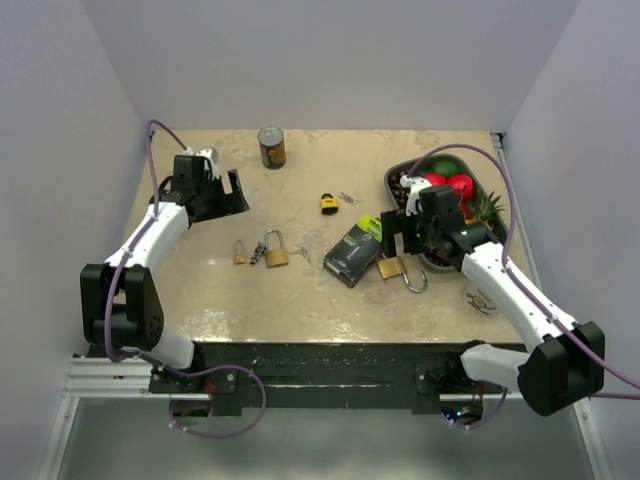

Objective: Lock with the key
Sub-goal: Pick up the lock from the center of the board.

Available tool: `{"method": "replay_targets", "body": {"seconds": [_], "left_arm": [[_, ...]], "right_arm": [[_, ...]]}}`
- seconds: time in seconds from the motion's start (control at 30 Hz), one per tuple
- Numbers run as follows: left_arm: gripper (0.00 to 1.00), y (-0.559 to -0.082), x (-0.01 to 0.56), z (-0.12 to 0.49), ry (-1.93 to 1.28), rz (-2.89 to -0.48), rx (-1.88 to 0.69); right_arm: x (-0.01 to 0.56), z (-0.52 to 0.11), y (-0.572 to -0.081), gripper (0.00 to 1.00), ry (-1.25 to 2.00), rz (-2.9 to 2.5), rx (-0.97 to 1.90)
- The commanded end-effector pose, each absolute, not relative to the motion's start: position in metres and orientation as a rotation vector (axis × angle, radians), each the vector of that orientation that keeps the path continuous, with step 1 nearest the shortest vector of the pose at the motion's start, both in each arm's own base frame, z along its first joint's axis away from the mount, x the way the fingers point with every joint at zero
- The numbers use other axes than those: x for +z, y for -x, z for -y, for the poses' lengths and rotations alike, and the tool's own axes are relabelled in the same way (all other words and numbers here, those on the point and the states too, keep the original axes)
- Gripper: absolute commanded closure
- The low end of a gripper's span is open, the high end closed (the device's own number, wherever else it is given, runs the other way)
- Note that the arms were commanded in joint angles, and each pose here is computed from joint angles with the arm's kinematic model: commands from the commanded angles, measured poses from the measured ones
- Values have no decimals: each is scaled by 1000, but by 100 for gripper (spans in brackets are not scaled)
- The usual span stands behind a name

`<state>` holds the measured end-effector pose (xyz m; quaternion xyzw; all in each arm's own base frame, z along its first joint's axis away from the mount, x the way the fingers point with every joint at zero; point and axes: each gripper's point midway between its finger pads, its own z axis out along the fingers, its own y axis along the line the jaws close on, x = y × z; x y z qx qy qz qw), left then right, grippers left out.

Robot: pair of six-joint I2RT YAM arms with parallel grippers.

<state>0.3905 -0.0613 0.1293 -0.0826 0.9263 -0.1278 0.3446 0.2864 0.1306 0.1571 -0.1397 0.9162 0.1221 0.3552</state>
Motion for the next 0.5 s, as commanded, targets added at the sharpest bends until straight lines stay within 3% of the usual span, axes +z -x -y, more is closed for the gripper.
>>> {"method": "replay_targets", "body": {"seconds": [0.0,0.47], "left_arm": [[1,-403,156,57,237,-2294,-350],[1,-415,159,58,290,-2284,-384]], "right_arm": [[130,-118,-284,1,121,-2464,260],[63,-119,-271,1,67,-2635,241]]}}
